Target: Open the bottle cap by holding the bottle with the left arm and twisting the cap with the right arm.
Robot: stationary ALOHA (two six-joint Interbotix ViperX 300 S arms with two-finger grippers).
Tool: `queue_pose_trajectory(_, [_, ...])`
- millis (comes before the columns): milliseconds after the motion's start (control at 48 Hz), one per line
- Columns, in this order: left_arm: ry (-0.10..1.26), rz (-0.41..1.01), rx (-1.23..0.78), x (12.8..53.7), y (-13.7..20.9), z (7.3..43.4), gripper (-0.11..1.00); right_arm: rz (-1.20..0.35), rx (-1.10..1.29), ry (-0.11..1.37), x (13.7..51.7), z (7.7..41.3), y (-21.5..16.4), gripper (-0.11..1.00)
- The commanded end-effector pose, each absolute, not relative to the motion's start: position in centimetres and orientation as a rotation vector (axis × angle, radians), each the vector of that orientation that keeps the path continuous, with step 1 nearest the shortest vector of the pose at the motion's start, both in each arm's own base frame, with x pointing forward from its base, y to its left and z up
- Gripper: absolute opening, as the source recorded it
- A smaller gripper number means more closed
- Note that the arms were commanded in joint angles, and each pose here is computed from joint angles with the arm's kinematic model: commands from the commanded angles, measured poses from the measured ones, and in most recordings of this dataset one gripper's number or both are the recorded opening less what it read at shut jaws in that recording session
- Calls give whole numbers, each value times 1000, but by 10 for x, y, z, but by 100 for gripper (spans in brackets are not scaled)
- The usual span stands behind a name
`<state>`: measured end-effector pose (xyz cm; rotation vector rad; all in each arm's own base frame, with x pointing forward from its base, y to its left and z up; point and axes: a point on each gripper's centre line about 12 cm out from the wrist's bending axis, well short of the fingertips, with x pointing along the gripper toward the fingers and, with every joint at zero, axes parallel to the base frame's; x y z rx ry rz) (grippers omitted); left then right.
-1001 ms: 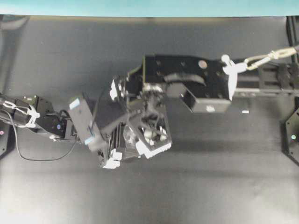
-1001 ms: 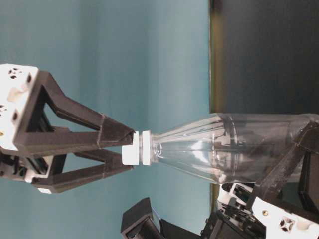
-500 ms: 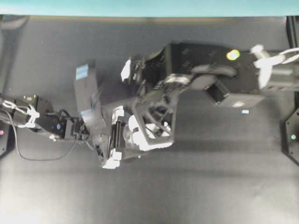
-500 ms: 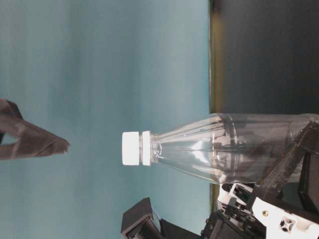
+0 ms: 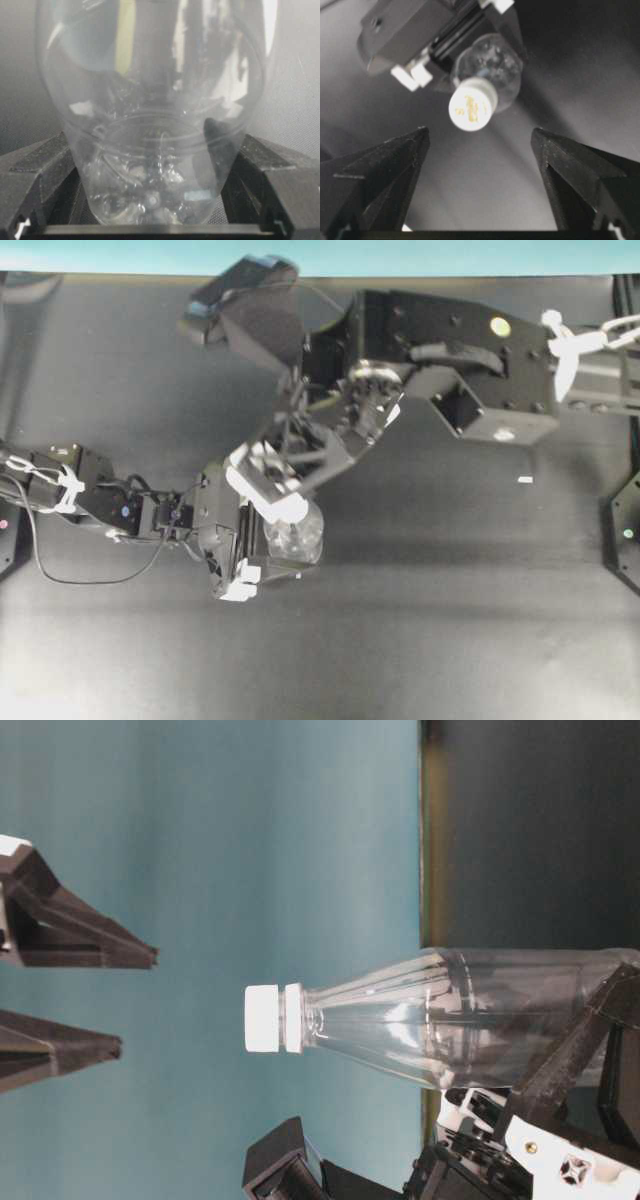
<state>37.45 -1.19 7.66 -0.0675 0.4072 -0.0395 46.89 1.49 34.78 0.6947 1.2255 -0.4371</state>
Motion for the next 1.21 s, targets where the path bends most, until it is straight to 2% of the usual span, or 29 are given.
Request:
queue_pose_trajectory(0, [415, -39, -71, 374, -12, 75, 81, -415, 710, 1231, 473, 343, 32, 79])
queue_pose_trajectory(250, [415, -37, -71, 374, -12, 75, 81, -405, 734, 1309, 482, 313, 38, 78])
queue_pose_trajectory(563, [415, -38, -70, 374, -12, 75, 81, -418, 734, 1323, 482, 301, 35, 76])
queue_pose_trajectory(730, [416, -37, -70, 374, -12, 75, 81, -408, 723, 1322, 483, 299, 33, 64])
queue_pose_trajectory(917, [415, -36, -70, 374, -11, 75, 81, -378, 685, 1333, 483, 298, 33, 37])
queue_pose_trajectory(1188, [415, -34, -70, 374, -11, 75, 81, -264, 529, 1377, 480, 298, 28, 37])
